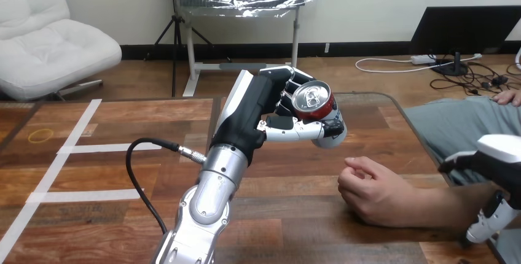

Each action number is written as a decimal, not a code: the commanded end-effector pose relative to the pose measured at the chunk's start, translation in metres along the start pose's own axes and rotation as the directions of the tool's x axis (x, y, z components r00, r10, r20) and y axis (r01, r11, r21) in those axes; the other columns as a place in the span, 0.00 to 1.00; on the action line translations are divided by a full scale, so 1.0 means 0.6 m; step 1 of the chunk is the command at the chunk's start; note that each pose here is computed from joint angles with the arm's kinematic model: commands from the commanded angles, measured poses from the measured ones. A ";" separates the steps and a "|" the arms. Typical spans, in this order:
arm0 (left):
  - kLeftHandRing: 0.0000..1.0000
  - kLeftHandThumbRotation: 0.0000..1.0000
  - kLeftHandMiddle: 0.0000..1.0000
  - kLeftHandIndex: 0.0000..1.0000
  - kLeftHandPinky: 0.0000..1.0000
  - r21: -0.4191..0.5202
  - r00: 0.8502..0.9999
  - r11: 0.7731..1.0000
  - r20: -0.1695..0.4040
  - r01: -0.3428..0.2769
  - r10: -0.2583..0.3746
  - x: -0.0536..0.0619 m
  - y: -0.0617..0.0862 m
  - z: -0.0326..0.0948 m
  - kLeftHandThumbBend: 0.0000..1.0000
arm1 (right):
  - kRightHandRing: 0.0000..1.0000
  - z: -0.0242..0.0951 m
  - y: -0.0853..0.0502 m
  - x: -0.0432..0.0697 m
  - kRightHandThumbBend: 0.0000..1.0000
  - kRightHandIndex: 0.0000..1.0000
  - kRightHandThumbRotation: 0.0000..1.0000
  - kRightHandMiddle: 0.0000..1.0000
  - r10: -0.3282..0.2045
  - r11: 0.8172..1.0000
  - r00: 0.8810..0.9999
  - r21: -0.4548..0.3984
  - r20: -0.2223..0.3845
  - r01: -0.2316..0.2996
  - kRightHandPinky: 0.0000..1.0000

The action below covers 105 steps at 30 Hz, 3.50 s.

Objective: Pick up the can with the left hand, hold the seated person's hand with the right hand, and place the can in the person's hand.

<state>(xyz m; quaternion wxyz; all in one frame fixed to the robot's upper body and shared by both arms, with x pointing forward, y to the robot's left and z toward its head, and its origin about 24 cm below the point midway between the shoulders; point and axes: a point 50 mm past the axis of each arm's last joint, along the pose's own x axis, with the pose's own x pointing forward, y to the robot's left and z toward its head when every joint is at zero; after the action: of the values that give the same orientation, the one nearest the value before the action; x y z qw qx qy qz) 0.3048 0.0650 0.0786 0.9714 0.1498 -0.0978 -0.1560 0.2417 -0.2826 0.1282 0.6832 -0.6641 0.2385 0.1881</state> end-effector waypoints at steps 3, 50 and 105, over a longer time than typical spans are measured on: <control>0.40 0.00 0.44 0.49 0.36 0.017 0.993 1.000 0.112 -0.020 0.018 0.022 0.014 0.045 0.61 | 0.93 0.001 -0.035 0.007 0.81 0.88 0.08 0.92 -0.030 0.995 0.999 -0.094 -0.029 0.027 0.88; 0.40 0.00 0.44 0.49 0.36 0.026 0.997 0.999 0.080 -0.020 0.017 0.017 0.019 0.035 0.63 | 0.92 0.016 -0.025 0.060 0.77 0.86 0.15 0.91 0.042 0.948 0.999 -0.317 0.006 -0.038 0.92; 0.40 0.00 0.44 0.49 0.36 0.023 0.998 0.999 0.063 -0.023 0.021 0.013 0.023 0.030 0.62 | 0.33 0.029 0.033 0.097 0.71 0.60 0.00 0.44 0.030 0.977 0.993 -0.215 0.113 -0.005 0.27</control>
<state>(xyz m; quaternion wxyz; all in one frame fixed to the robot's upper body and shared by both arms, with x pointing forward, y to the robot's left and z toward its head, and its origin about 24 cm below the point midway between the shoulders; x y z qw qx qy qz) 0.3057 0.0690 0.0753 0.9708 0.1587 -0.0829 -0.1595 0.2736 -0.2747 0.0787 0.6117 -0.7227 0.1971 0.2542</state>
